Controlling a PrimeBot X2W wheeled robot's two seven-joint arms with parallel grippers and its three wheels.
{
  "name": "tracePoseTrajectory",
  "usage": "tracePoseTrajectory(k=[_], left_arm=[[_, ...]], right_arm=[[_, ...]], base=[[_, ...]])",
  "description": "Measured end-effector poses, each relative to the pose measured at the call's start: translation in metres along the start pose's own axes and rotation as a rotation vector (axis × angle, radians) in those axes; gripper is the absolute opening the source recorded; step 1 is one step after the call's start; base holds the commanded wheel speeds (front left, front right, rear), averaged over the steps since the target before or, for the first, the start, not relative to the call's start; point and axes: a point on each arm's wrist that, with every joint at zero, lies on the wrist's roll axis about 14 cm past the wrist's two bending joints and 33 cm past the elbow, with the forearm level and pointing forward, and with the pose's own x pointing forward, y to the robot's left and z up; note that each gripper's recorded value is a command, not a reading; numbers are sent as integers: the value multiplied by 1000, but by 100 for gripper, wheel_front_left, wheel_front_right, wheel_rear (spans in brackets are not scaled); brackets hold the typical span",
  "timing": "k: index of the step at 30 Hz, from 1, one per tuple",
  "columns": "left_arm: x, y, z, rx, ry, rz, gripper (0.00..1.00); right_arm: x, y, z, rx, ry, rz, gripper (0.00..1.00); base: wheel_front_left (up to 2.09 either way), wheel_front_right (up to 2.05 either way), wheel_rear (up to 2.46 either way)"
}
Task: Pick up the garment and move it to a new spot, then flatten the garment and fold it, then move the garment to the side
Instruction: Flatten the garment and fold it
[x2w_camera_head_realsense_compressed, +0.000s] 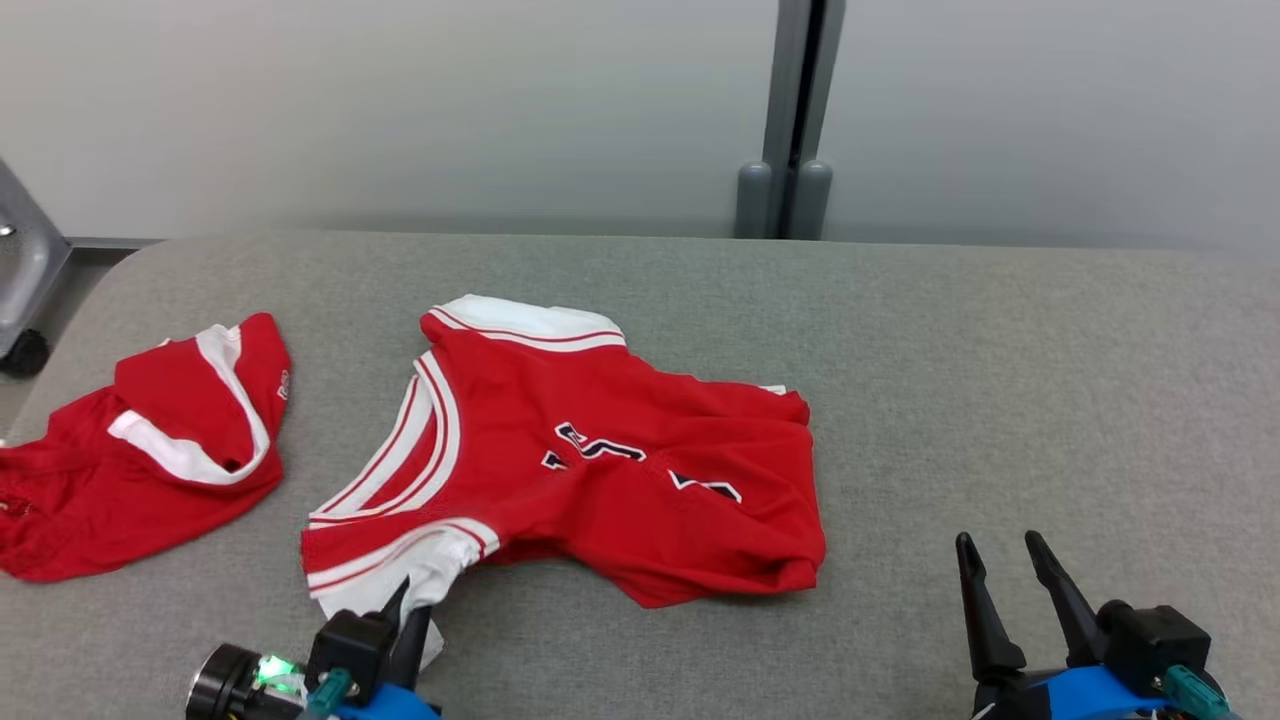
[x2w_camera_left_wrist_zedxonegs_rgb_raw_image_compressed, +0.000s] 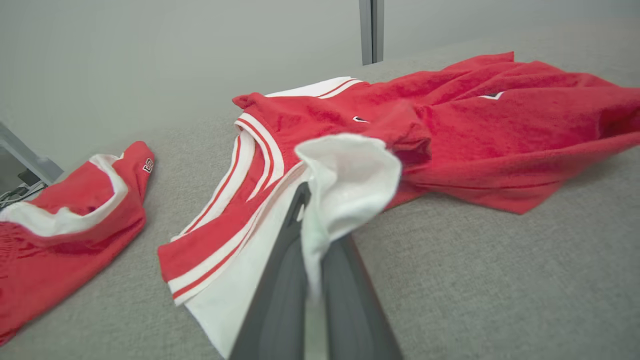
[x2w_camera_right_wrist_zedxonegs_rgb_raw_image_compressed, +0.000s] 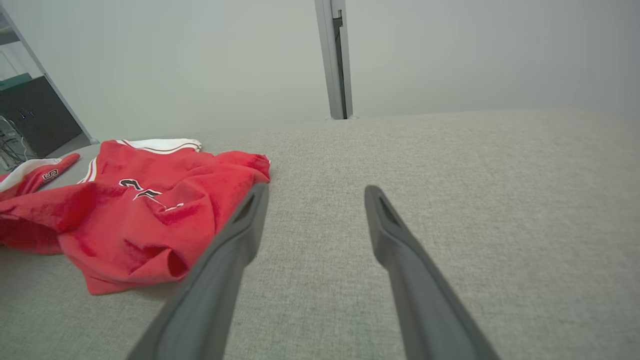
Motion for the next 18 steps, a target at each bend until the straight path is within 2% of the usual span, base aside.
tracePoseTrajectory(k=[8, 16, 17, 18], left_arm=[[-49, -25, -14, -1, 109, -54, 0], [-84, -70, -43, -129, 289, -140, 0], [-84, -70, -42, -129, 287, -140, 31], [-82, -68, -39, -126, 275, -133, 100]], right_arm=[[7, 8, -3, 1, 11, 26, 100], [13, 11, -10, -9, 31, 39, 100], [13, 11, -11, -10, 32, 40, 100], [12, 12, -11, -10, 33, 41, 100]], base=[[0, 0, 0], [0, 0, 0], [0, 0, 0], [0, 0, 0]])
